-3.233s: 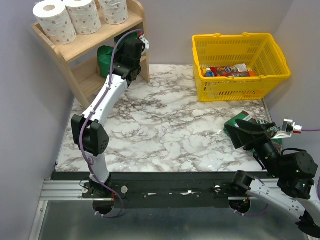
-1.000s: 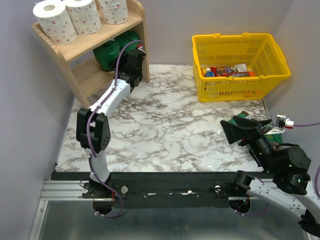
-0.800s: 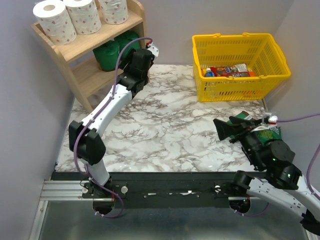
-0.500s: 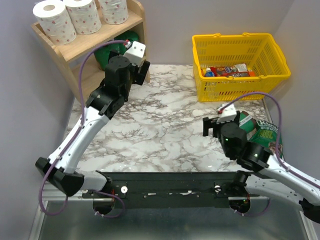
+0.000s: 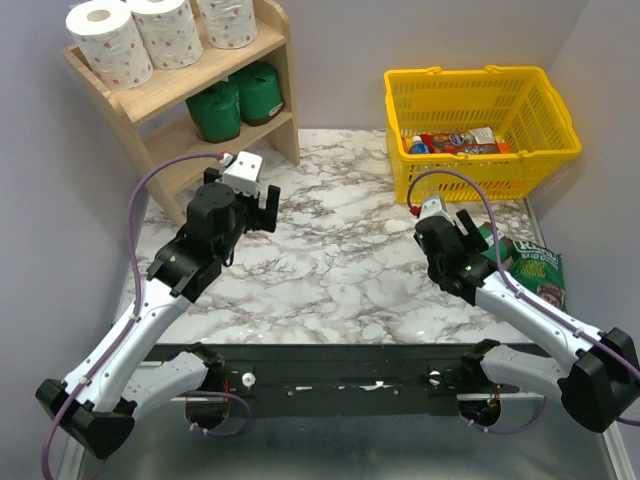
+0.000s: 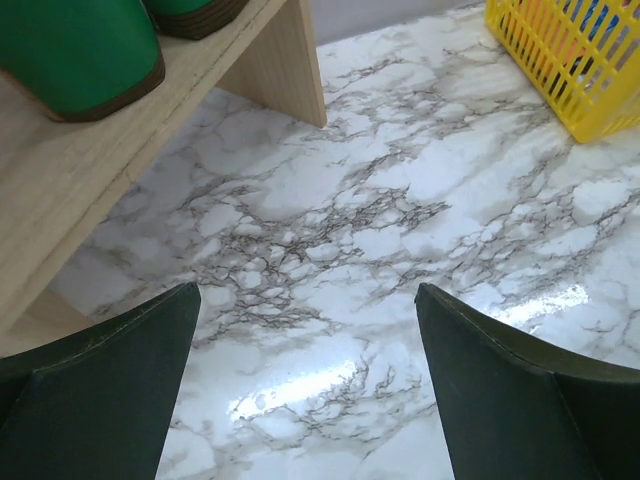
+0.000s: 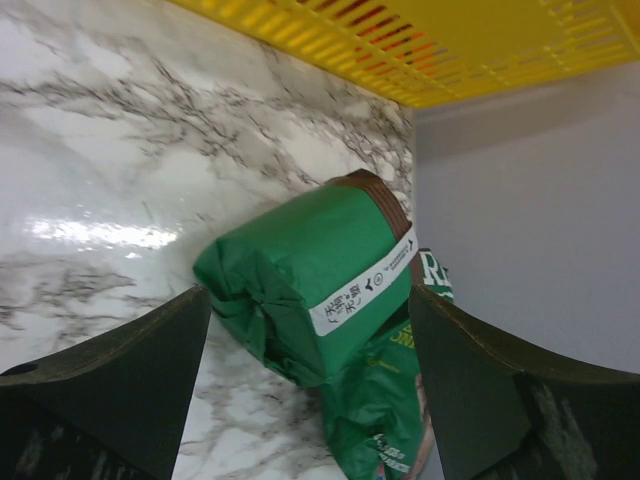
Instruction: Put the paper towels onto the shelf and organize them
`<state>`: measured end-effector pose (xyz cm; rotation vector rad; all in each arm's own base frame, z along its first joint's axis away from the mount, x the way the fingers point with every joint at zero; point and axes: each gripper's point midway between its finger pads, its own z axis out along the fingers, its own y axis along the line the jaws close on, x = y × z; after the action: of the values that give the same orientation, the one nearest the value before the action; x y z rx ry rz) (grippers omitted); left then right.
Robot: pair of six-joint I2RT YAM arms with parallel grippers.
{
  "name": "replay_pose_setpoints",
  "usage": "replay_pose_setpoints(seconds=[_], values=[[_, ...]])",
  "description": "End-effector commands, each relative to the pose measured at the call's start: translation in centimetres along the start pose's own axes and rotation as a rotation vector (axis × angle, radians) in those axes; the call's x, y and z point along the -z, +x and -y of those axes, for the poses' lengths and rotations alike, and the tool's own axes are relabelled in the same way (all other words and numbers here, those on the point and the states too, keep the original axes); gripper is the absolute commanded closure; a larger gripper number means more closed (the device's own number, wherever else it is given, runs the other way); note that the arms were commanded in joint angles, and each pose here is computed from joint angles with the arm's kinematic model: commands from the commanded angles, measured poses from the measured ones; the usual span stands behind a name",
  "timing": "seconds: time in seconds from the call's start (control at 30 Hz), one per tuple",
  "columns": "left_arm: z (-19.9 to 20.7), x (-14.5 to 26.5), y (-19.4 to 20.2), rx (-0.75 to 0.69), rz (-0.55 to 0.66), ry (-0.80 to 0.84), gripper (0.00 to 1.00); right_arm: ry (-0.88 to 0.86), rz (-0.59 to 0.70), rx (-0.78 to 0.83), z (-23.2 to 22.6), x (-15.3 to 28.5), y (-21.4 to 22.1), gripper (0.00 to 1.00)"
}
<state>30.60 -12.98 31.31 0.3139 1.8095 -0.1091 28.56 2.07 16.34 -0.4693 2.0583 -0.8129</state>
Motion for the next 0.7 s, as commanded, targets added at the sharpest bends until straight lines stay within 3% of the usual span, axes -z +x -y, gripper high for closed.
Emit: replay_pose_setpoints(seconds=[0.0, 0.3, 0.5, 0.67], values=[[0.2, 1.5, -0.8, 0.101, 0.102, 0.02, 0.01, -0.022, -0.038, 0.096, -0.9, -1.5, 1.4, 0.13], [0.7, 2.0, -0.1, 0.12, 0.098, 0.053, 0.01, 0.022, -0.19, 0.198, -0.8, -4.1, 4.4, 0.13], [0.3, 2.1, -0.1, 0.123, 0.1, 0.031, 0.01, 0.017, -0.222, 0.239, -1.7, -4.9, 5.6, 0.13], [0.5, 1.7, 0.2, 0.118, 0.085, 0.034, 0.01, 0.053, -0.269, 0.237, -1.0, -5.6, 6.3, 0.27]])
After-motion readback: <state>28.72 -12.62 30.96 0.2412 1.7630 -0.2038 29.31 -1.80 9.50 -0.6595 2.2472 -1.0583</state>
